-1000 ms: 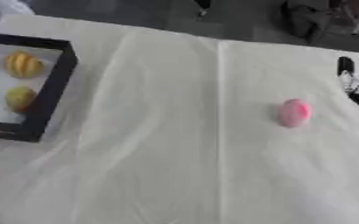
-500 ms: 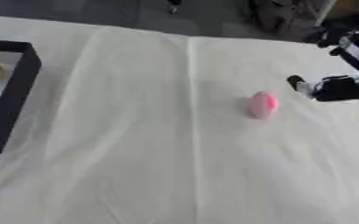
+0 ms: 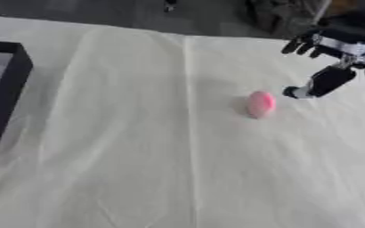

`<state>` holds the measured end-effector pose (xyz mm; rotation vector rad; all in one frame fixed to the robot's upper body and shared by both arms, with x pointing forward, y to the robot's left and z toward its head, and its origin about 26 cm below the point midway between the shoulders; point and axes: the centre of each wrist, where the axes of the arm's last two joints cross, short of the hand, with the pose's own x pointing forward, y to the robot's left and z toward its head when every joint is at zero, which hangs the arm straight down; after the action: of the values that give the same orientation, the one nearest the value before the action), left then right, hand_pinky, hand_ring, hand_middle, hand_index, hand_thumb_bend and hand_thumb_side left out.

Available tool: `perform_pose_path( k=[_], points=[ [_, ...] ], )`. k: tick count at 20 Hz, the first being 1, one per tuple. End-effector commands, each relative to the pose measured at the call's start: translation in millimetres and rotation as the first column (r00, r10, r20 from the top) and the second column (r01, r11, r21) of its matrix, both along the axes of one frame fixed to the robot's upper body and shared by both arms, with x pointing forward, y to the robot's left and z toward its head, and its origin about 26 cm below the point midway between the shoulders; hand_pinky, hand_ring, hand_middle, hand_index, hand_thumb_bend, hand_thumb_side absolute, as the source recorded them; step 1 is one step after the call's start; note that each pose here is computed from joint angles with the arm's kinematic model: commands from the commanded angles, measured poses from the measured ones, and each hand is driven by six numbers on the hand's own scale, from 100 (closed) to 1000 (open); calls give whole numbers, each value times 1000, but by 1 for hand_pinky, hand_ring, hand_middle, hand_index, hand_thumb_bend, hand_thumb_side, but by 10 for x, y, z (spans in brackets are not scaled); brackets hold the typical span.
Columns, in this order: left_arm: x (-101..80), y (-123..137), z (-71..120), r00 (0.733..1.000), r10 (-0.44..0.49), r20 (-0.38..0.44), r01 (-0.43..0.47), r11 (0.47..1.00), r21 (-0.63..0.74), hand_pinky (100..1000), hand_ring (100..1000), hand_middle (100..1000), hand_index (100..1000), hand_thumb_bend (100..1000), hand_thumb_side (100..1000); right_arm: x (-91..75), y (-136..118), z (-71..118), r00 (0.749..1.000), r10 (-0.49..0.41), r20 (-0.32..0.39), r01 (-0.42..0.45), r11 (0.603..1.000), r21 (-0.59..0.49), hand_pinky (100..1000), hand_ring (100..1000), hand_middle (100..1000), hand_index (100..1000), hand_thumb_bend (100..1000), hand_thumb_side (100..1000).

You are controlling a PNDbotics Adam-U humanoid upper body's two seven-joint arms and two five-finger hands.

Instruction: Pick up the objects with one hand, pass them to the other hand, and then place them into the box on the other side of the table.

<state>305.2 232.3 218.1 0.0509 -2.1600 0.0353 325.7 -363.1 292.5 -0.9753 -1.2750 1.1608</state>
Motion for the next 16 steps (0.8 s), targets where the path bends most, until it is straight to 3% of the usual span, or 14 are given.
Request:
perform_pose_path(
  k=[1, 9, 16],
  points=[
    [-30, -30, 41, 999, -26, 29, 26, 1000, -7, 920, 713, 777, 910, 493, 718, 94, -102, 22, 999, -46, -7, 45, 998, -41, 828, 853, 805, 834, 527, 100],
    [-38, -77, -12, 999, -30, 35, 31, 999, -22, 911, 701, 771, 902, 492, 715, 353, -237, -283, 990, -136, -24, 135, 989, -58, 825, 835, 781, 815, 534, 100],
    [-39, -83, -21, 999, -28, 23, 29, 999, -32, 916, 703, 773, 901, 488, 721, 452, -243, -464, 990, -135, -44, 134, 990, -37, 808, 823, 764, 796, 524, 100]
  ],
)
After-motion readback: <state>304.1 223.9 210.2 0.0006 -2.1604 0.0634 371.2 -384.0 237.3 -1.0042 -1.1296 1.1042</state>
